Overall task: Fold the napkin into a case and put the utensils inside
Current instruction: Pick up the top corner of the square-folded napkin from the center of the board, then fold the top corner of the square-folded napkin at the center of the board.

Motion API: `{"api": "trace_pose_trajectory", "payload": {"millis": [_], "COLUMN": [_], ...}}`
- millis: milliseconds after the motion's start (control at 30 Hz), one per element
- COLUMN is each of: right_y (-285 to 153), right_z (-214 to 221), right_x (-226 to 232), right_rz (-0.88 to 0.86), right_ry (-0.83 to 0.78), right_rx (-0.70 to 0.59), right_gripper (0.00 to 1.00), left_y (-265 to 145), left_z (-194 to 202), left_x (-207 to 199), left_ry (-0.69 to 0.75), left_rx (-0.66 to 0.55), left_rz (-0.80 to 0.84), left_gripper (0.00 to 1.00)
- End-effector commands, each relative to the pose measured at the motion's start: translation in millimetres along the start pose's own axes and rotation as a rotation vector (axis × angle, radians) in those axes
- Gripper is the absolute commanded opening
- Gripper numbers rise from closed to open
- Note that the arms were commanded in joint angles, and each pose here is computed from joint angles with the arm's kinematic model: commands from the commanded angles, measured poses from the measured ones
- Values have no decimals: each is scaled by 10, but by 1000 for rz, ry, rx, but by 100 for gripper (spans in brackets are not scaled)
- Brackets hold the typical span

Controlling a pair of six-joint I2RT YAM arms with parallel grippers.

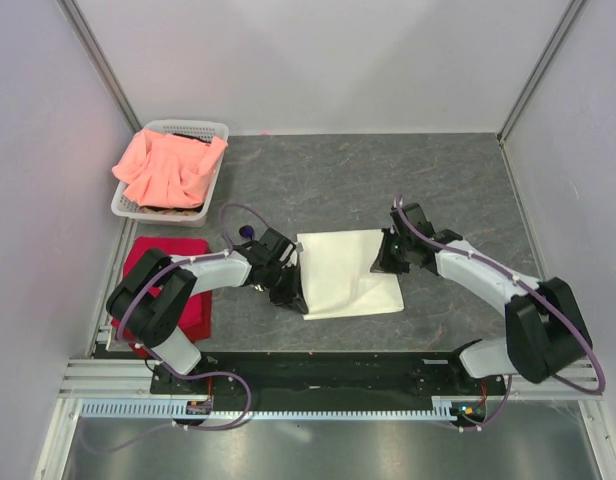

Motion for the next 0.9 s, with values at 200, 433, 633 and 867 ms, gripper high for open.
{"api": "trace_pose_trajectory", "payload": {"millis": [200, 433, 633, 867], "right_y": [433, 643, 848, 972], "right_z": [-548, -737, -862, -980], "right_x": [634, 856, 956, 1005], "right_rz": [-179, -202, -223, -217], "right_ry": [-90, -114, -121, -121], "right_rx": [-22, -24, -8, -24], "right_gripper": [0, 0, 0, 0], "left_y": [64, 57, 37, 19], "left_z": [-18, -1, 12, 31], "left_x": [-4, 37, 43, 63], "left_ry": [-29, -43, -51, -59], "left_rx": [-22, -45, -57, -70], "left_rz": [22, 9, 10, 6], "left_gripper": [12, 11, 11, 11]}}
Point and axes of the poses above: each gripper's point midway between its finger pads, its own y axis out along the fingers, its own x axis along the line the jaws close on, z = x × y, the point moved 8 cm from there along -y, back along the fingers, and after that the axes turned 13 degrees about -y, right-handed, at the moved point
